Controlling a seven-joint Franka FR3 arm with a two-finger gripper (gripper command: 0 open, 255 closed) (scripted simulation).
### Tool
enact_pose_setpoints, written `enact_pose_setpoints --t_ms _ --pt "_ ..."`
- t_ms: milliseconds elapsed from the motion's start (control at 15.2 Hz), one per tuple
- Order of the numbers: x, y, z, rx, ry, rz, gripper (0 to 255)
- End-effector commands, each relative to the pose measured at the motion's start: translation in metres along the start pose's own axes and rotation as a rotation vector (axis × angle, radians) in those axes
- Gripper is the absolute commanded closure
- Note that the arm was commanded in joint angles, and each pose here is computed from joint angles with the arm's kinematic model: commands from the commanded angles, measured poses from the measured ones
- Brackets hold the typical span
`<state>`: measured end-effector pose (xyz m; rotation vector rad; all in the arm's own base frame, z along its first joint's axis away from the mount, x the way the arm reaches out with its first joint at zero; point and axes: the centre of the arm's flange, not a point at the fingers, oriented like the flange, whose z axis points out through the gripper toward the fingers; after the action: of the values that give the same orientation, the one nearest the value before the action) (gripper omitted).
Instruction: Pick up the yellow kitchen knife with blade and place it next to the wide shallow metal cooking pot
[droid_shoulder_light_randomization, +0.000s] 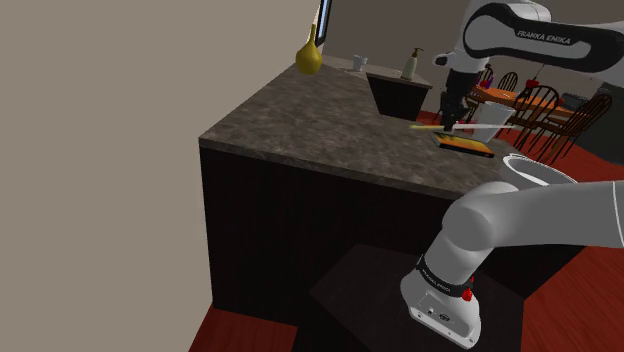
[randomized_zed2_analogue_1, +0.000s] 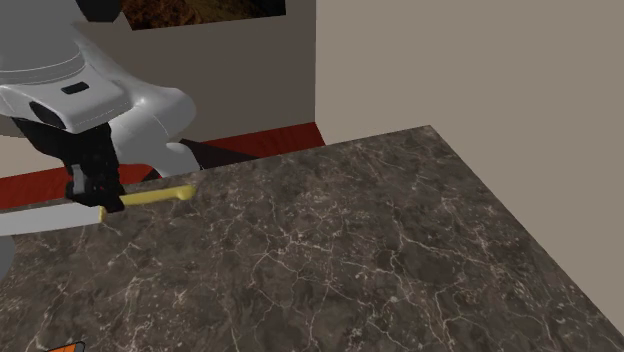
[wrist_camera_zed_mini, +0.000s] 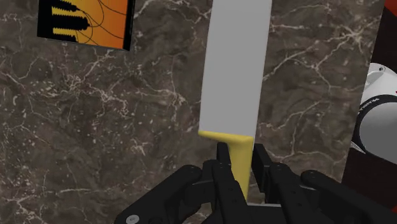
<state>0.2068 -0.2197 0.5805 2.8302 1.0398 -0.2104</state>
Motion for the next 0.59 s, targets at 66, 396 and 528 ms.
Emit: enact_pose_setpoints --t_ms 66,396,528 --pt "-0.037 -0.014 0.008 0.0 0.0 -0.001 255" --pt "-0.095 -0.038 0.016 0.0 0.0 -0.001 255" --pt "-0.093 -0.039 0.027 0.0 0.0 -0.001 255"
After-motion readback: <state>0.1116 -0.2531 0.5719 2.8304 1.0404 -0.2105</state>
